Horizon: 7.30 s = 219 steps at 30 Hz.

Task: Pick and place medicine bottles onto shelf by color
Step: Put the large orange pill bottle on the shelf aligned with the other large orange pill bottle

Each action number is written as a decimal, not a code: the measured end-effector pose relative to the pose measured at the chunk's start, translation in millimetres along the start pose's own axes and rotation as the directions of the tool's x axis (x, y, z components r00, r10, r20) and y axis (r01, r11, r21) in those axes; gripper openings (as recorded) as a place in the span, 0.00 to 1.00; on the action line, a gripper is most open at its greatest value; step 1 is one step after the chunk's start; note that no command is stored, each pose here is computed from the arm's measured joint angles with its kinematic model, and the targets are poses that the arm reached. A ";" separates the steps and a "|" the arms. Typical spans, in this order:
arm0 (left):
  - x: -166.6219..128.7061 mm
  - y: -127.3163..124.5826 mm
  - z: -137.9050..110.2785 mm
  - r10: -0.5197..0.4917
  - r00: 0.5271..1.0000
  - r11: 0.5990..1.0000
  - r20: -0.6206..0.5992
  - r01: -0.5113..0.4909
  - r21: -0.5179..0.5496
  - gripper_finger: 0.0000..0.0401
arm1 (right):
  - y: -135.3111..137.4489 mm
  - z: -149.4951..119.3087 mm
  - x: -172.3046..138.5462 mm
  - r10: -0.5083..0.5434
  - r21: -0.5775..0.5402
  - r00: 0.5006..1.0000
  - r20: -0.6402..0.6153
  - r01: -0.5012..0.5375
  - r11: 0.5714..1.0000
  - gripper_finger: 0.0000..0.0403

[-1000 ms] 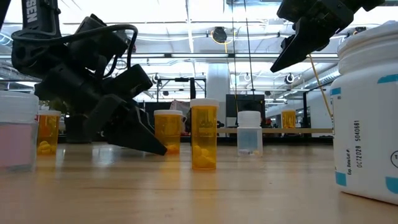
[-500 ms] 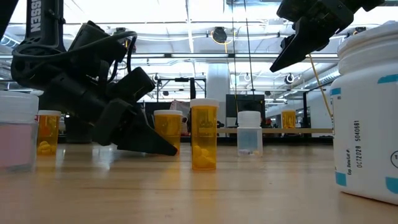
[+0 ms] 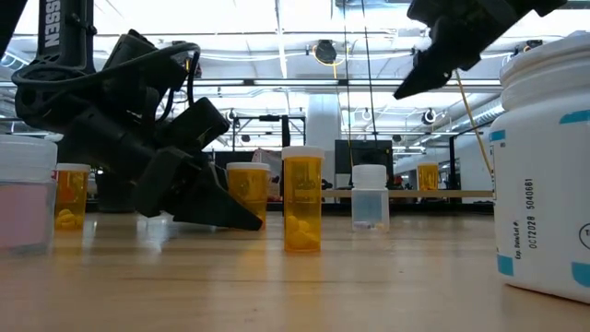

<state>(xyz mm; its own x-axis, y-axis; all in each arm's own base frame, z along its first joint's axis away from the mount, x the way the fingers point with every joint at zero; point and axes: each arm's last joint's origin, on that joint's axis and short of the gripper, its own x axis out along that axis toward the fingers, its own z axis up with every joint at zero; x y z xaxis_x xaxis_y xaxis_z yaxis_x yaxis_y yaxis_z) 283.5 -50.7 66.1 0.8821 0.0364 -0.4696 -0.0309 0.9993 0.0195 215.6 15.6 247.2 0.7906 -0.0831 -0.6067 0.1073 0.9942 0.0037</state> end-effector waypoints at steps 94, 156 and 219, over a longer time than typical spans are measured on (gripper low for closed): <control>1.1 13.9 63.4 0.169 0.976 0.985 -0.138 -0.165 0.042 0.47 | 34.6 35.7 171.6 -0.033 -0.110 0.998 0.044 0.038 0.993 0.55; -9.5 -0.1 78.0 0.124 0.990 0.991 -0.064 -0.127 -0.049 0.88 | -45.8 58.2 -51.2 -0.241 0.200 0.969 -0.061 0.249 0.948 0.54; -9.9 -4.0 80.5 0.111 0.993 0.992 -0.033 -0.113 -0.062 0.88 | -141.7 -43.5 -39.9 -0.552 0.269 0.802 -0.228 0.597 0.756 0.54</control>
<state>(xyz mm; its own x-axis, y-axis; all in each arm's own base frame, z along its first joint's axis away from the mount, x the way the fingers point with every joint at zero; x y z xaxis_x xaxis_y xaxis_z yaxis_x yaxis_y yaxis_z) 312.7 -55.3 141.7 0.8573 0.1472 -0.4934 -0.1594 0.9871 0.0175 142.7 -119.0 236.3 0.4370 -0.5999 -0.6701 0.7149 0.6838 -0.1459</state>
